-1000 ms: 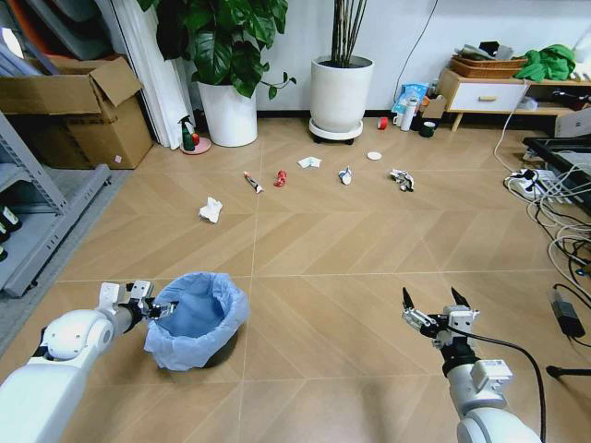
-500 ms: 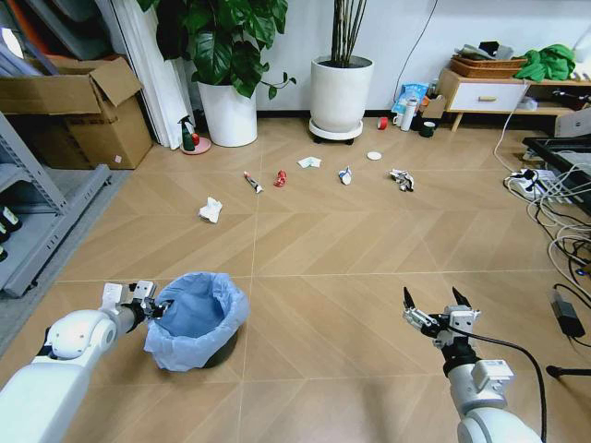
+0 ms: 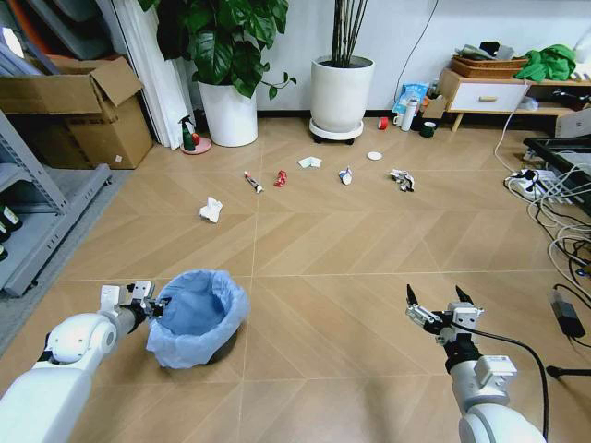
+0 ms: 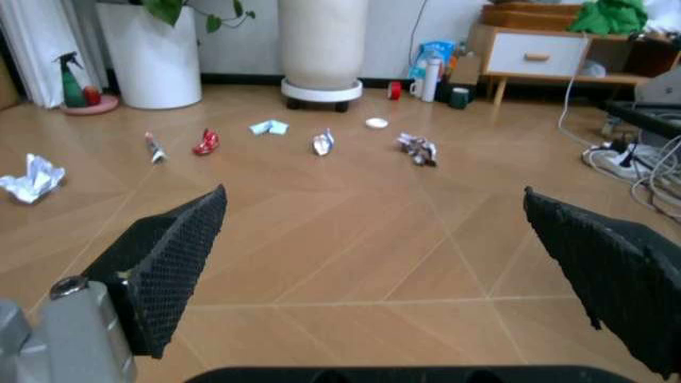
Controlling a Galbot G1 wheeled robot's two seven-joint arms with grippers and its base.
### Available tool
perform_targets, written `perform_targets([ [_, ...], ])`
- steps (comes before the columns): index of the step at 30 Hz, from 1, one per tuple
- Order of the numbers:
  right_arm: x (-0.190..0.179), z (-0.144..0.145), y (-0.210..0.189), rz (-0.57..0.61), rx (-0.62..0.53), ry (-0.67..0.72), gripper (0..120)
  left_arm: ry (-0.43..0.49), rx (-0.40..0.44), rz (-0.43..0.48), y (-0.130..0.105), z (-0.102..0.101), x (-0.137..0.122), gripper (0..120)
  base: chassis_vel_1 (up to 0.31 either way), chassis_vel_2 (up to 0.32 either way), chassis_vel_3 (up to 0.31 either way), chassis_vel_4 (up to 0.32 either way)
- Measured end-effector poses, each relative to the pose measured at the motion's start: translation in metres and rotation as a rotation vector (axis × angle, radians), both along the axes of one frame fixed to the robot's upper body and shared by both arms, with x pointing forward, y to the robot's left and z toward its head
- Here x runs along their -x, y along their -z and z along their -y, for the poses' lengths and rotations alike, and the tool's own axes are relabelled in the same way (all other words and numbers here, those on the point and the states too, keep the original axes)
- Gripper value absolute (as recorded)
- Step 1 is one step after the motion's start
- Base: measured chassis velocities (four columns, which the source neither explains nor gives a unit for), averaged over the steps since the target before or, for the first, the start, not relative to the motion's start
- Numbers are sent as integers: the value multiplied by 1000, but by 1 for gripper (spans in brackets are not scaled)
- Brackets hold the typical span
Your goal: Pick up the trash bin and place the garbage on the floor into it.
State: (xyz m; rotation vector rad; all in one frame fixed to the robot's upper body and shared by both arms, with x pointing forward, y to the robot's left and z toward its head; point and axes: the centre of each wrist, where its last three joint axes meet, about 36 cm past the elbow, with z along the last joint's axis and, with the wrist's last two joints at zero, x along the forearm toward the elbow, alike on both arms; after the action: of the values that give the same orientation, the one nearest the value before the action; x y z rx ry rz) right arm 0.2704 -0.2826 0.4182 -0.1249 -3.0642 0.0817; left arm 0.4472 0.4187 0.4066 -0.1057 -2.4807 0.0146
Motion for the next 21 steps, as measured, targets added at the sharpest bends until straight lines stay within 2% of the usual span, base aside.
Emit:
perform_targets([
  [3,-2,3,-3,9,8,11,100,-27,42,48,-16,10,14,0,0,0,0,0],
  [8,-2,5,-4,15,12,16,100,-54,59,114,-35,27,30,0,0,0,0,0],
  [11,-3,4,-6,25,17,17,100,-126,66,168,-53,47,42,0,0,0,0,0],
  [15,-5,4,-7,32,27,16,100,-178,64,219,-69,60,51,0,0,0,0,0],
  [21,-5,4,-7,37,37,14,100,-165,51,243,-76,73,63,0,0,0,0,0],
])
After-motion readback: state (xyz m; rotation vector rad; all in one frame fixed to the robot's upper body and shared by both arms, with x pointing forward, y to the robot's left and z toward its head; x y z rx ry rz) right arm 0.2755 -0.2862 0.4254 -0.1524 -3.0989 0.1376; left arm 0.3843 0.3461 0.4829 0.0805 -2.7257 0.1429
